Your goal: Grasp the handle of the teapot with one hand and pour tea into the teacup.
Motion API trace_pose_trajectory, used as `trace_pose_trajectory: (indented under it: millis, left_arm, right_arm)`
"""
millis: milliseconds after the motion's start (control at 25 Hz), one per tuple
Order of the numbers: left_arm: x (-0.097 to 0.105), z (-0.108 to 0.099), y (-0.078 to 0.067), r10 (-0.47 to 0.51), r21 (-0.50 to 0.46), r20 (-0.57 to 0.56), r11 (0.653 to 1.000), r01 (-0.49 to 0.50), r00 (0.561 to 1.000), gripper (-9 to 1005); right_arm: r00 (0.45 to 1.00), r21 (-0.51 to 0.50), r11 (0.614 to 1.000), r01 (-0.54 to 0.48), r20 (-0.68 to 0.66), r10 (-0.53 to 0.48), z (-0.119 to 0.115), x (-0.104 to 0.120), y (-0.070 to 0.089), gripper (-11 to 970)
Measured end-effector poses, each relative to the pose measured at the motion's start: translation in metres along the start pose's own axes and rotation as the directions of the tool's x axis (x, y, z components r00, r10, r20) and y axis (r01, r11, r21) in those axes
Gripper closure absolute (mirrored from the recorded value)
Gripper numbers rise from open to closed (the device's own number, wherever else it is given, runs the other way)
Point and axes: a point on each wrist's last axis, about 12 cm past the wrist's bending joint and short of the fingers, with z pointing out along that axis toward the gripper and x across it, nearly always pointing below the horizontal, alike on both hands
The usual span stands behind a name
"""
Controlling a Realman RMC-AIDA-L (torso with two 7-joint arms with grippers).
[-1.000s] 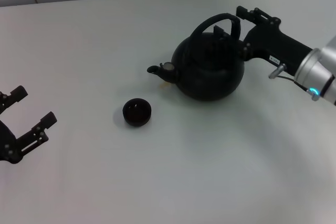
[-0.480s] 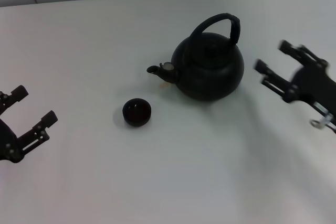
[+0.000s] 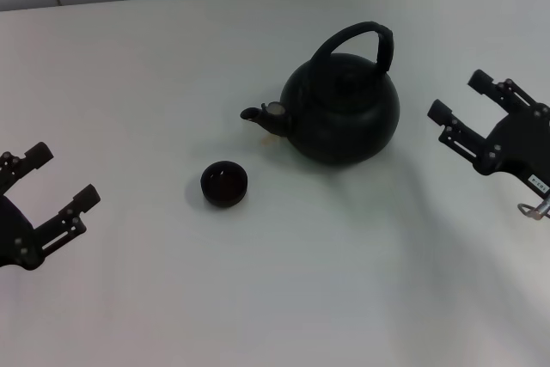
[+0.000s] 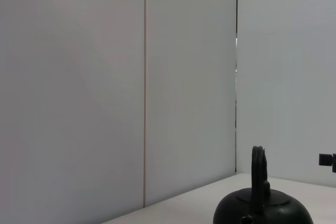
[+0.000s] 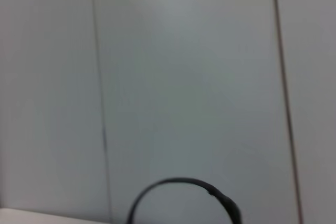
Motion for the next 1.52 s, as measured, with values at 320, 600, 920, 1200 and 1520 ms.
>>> trace_pose_trajectory:
  millis: [320,600,920,1200,1520]
  left_arm:
    - [0.001,0.001,-0.002,-0.009,0.014,0.001,1.0,0.009,1.0,194]
    - [0.001,0.007,-0.004,-0.01,0.05,-0.008,0.999,0.01,1.0,194]
    - [-0.009,0.027,0.016,0.044,0.219,-0.169,0.976,-0.006,0.985,194]
    - [-0.031,0.049,0.048,0.143,0.348,-0.36,0.937,-0.01,0.922,194]
    - [-0.034,0.056,0.047,0.167,0.37,-0.36,0.929,-0.024,0.918,194]
  right_arm:
    - [0.997,-0.323,0.945,-0.058,-0.065,0.039,0.011,-0.011,0.015,219]
    - [0.991,-0.399,0.914,-0.079,-0.127,0.03,0.018,-0.013,0.015,219]
    - [0.959,-0.506,0.861,-0.054,-0.266,-0.097,0.024,-0.026,-0.001,219]
    - [0.912,-0.569,0.822,-0.033,-0.354,-0.209,0.041,-0.042,-0.016,219]
    - [0.91,-0.578,0.816,-0.013,-0.345,-0.231,0.046,-0.046,-0.017,220]
